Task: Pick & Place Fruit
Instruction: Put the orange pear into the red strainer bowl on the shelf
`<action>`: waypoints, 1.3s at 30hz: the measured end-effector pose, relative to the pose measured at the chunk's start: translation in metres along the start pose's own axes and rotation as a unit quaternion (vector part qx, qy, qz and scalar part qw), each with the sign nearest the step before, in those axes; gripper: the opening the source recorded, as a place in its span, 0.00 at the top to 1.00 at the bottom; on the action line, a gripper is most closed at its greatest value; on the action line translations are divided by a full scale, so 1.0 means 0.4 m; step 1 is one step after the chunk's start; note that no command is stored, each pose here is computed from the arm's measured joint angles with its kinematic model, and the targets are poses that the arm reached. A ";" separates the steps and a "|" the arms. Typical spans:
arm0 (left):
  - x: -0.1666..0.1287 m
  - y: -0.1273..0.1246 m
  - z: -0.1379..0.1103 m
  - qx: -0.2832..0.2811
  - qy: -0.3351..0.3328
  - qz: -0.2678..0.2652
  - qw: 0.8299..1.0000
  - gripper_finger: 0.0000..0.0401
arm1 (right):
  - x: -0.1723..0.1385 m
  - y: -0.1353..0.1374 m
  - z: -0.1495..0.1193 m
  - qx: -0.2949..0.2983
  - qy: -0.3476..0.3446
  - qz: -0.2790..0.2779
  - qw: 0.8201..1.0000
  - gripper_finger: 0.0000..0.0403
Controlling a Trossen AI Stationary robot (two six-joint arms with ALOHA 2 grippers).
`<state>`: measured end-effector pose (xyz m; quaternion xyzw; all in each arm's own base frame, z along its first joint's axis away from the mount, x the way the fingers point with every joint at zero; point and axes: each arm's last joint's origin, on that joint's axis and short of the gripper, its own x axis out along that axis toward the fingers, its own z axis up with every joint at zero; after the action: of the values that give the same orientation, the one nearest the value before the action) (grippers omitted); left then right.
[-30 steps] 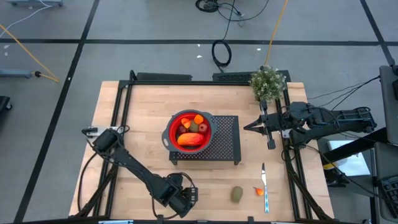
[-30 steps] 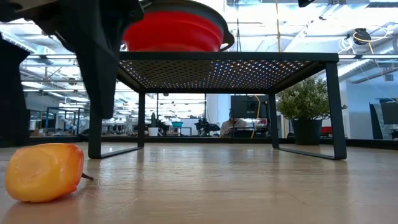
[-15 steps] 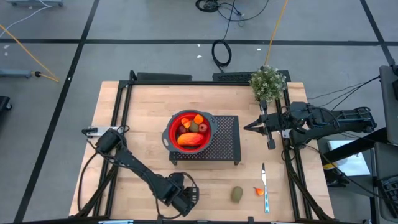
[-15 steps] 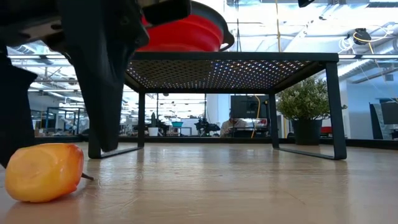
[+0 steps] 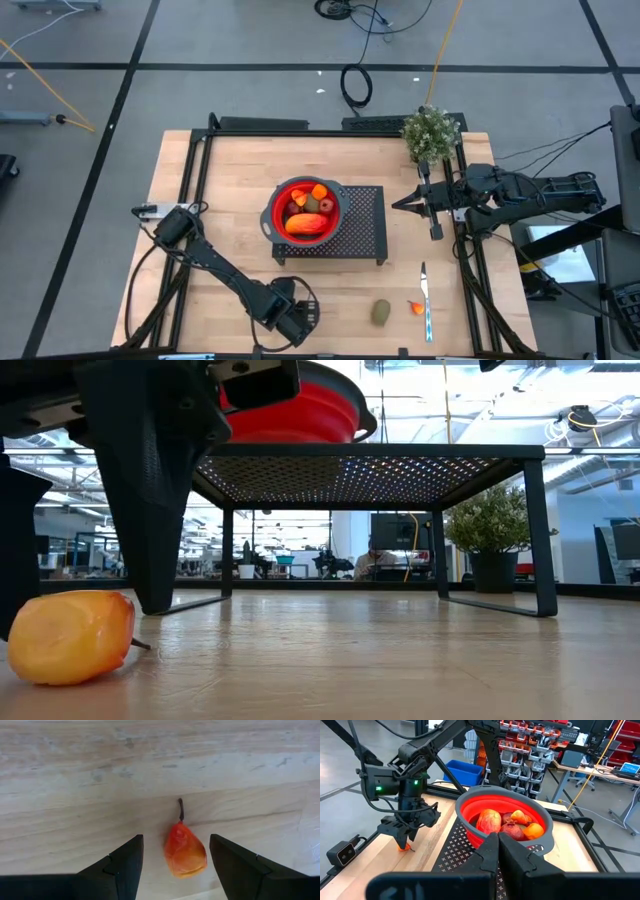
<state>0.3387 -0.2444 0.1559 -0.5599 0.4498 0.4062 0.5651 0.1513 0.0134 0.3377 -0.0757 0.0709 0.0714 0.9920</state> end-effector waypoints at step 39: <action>0.045 -0.014 -0.017 0.005 0.048 -0.009 0.999 0.81 | 0.000 0.000 0.000 -0.009 -0.001 0.000 1.000 0.99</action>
<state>0.3487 -0.2524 0.1405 -0.5801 0.4728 0.3718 0.5494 0.1512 0.0134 0.3379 -0.0849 0.0697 0.0719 0.9913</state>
